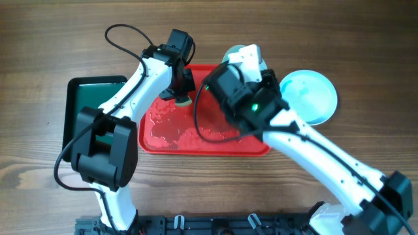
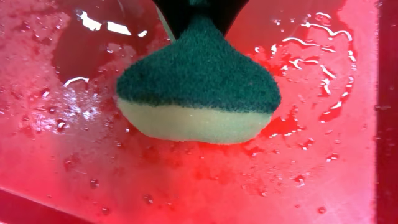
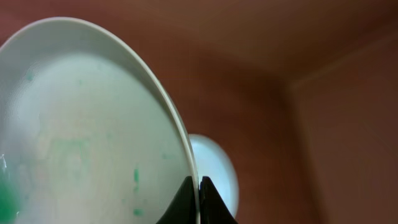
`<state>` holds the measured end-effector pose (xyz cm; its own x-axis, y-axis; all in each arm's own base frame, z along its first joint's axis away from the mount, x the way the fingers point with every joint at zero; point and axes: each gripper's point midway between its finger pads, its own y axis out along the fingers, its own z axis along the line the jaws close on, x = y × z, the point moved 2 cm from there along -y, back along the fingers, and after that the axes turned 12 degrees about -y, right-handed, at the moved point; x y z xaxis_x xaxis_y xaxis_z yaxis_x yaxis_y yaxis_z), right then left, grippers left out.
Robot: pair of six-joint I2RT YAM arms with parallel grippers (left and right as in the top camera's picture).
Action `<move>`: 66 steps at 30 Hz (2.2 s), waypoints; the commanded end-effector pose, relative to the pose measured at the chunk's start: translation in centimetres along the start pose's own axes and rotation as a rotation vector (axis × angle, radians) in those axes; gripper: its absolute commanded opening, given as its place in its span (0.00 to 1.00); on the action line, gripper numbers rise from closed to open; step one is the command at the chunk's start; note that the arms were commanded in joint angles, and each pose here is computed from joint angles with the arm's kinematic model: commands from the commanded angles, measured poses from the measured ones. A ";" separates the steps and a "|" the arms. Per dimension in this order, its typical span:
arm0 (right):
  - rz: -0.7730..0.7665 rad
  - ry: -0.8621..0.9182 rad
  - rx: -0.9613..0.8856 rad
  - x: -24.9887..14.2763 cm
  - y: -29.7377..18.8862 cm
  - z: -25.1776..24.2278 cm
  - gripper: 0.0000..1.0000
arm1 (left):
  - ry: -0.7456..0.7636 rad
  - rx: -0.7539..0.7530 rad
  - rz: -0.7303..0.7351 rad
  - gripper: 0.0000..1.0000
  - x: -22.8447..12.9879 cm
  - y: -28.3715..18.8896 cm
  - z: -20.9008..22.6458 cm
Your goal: Clean dirty plates on tray and stack at the side
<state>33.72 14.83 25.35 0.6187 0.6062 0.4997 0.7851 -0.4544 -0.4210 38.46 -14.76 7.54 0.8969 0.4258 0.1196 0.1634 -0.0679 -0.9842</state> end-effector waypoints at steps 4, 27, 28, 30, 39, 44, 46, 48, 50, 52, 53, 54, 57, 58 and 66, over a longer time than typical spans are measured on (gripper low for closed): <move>-0.070 -0.248 -0.404 2.8 -4.8 -4.5 0.04 | -0.019 -0.055 -0.010 0.04 0.4 -1.3 -0.9; -0.066 -0.146 0.207 0.6 -2.5 4.0 0.04 | -0.018 -0.054 -0.010 0.04 0.4 -1.3 -0.9; -0.014 -0.092 0.263 -0.3 -1.8 4.3 0.04 | -0.018 -0.055 -0.010 0.04 0.4 -1.3 -0.9; 0.141 0.020 0.401 -2.9 0.8 4.3 0.04 | -0.018 -0.054 -0.009 0.04 0.4 -1.3 -0.9; 0.552 0.646 0.600 -15.7 13.8 -3.5 0.04 | -0.011 -0.052 -0.012 0.04 0.4 -1.3 -0.9; 0.662 0.850 0.482 -22.8 16.6 -3.8 0.04 | -0.011 -0.052 -0.012 0.04 0.4 -1.3 -0.9; 0.659 0.860 0.472 -24.1 17.1 -2.8 0.06 | -0.011 -0.052 -0.012 0.04 0.4 -1.3 -0.9; 0.653 0.875 0.479 -24.2 17.1 -2.2 0.36 | -0.011 -0.052 -0.012 0.04 0.4 -1.3 -0.9; 0.605 0.915 0.549 -22.9 17.2 -1.7 0.57 | -0.007 -0.054 -0.015 0.04 0.5 -1.4 -0.9; 0.478 0.907 0.728 -20.0 16.8 -0.9 0.71 | 0.006 -0.061 -0.026 0.04 1.2 -2.4 -0.8; 0.442 0.914 0.782 -18.8 16.5 -0.9 0.73 | 0.006 -0.066 -0.038 0.04 1.8 -3.8 -0.4; 0.430 0.907 0.799 -18.0 16.3 -1.1 0.73 | -0.003 -0.066 -0.054 0.04 2.5 -5.3 0.2; 0.375 0.787 0.870 -14.2 14.4 -1.5 0.73 | -0.085 0.010 -0.143 0.04 4.4 -10.6 4.6; 0.356 0.746 0.889 -12.8 13.7 -1.4 0.75 | -0.114 0.043 -0.164 0.04 4.6 -11.9 6.4; 0.218 0.490 0.940 -5.6 8.8 3.5 0.88 | -0.234 0.253 -0.046 0.04 4.7 -11.0 20.3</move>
<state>36.81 8.64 15.64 0.8729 0.0921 0.4791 0.4280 0.3268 -0.8426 33.54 3.56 19.32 0.7090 0.6766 0.1991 0.1381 0.1436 -0.9799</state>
